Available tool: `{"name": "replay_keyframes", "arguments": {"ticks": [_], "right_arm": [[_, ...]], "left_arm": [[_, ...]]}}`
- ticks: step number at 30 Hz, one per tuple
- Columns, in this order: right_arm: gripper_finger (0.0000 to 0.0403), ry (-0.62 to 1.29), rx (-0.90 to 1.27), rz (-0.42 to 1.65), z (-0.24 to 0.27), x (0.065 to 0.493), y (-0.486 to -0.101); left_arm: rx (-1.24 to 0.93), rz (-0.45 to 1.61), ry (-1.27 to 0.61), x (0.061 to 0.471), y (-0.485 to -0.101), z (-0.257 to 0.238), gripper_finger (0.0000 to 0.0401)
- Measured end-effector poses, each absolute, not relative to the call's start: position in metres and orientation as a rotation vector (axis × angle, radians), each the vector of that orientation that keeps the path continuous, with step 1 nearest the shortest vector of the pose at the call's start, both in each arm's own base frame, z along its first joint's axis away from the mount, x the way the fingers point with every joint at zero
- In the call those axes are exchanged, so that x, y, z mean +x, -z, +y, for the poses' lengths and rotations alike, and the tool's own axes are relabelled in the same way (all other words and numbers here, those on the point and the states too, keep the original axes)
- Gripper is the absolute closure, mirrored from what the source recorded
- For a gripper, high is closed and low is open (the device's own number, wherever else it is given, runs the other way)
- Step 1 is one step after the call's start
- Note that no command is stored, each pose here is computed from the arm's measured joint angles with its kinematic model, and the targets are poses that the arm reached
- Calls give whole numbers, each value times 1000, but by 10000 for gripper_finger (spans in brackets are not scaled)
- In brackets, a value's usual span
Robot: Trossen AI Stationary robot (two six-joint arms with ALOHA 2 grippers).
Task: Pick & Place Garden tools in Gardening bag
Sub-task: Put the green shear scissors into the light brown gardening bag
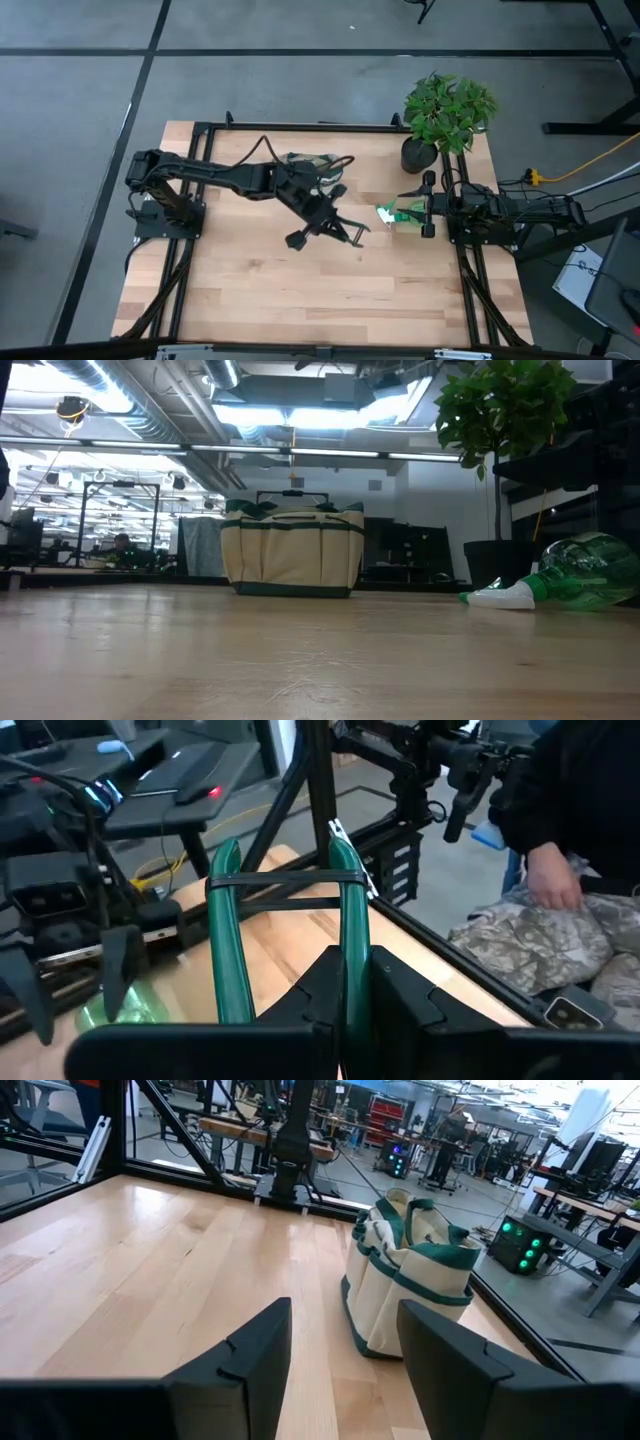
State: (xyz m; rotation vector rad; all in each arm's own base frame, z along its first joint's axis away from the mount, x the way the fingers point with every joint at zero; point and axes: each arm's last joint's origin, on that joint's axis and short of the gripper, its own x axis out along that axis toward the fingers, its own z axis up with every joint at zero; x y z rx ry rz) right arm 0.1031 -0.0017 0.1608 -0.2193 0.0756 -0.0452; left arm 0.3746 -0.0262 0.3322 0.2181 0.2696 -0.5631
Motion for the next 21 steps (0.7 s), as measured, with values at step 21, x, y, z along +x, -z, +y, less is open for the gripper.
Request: {"name": "replay_keyframes", "arguments": {"ticks": [21], "right_arm": [[217, 45, -220, 76, -2, 103, -161]], "left_arm": [[262, 177, 262, 380, -344, 20, 372]]}}
